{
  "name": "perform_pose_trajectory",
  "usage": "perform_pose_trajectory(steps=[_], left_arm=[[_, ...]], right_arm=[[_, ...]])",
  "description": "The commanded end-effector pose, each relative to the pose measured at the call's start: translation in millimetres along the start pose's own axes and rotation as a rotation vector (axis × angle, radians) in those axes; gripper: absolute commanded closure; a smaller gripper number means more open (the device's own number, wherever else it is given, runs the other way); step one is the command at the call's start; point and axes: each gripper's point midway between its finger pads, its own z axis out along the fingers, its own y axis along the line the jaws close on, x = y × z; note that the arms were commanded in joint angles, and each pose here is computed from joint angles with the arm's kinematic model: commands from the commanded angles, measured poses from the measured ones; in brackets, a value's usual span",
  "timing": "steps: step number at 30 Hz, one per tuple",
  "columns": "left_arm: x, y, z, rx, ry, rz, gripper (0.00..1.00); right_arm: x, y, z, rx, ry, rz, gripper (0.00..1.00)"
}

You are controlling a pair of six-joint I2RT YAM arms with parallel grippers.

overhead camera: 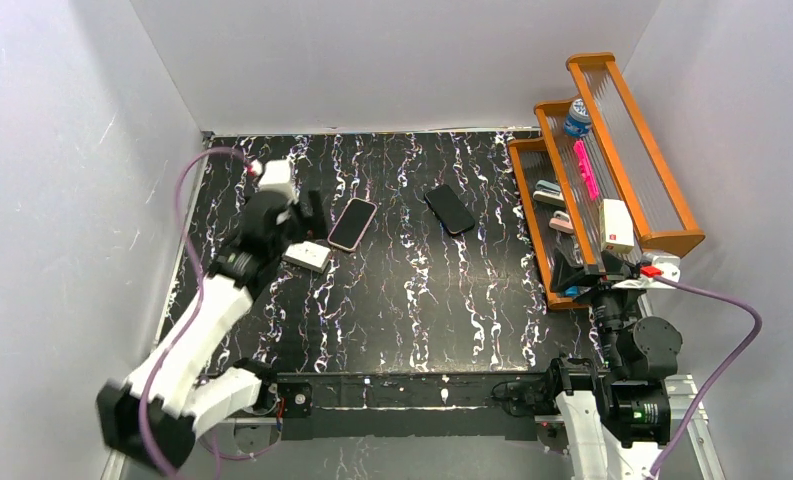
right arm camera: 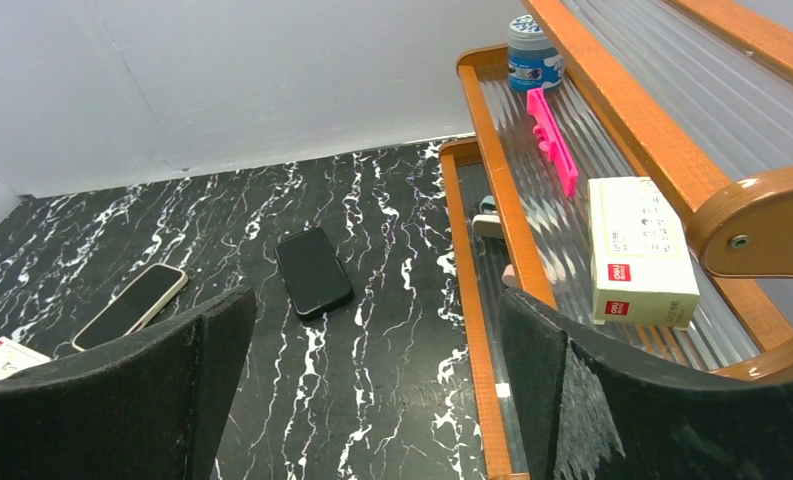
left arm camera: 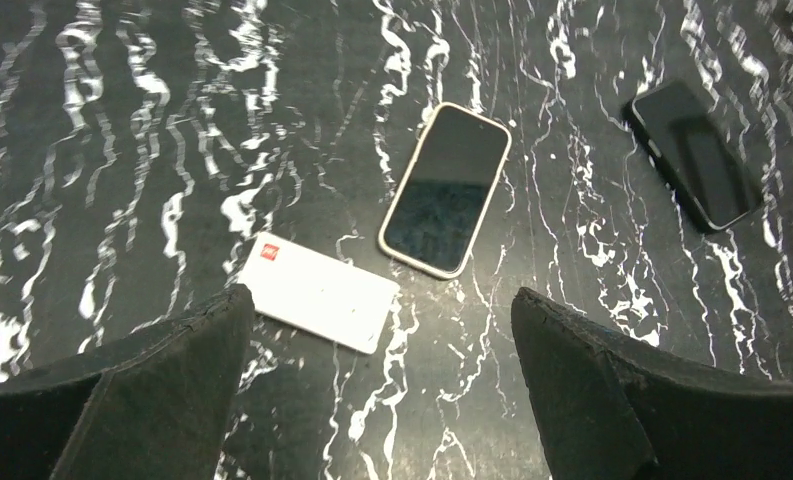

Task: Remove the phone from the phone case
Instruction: Pick up the phone at the center of the board.

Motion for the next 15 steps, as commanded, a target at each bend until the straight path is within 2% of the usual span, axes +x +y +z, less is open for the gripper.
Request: perform_pose_trajectory(steps=[1, 5, 8, 9, 15], left_arm=[[14, -26, 46, 0.046, 0.226, 0.099, 0.02], [9, -32, 76, 0.011, 0.266, 0.163, 0.02], [13, -46, 95, 0.044, 0.340, 0.204, 0.02], [25, -47, 102, 0.047, 0.390, 0.214, 0.02], [53, -62, 147, 0.063, 0.488, 0.251, 0.02]], right_arm=[[-15, 9, -3, -0.045, -0.067, -0.004, 0.01], [-16, 13, -5, -0.070, -0.072, -0.003, 0.01], [-16, 15, -6, -0.081, -0.077, -0.002, 0.01], [-17, 16, -7, -0.087, -0.081, -0.001, 0.01], [-19, 20, -10, -0.112, -0.090, -0.001, 0.01]])
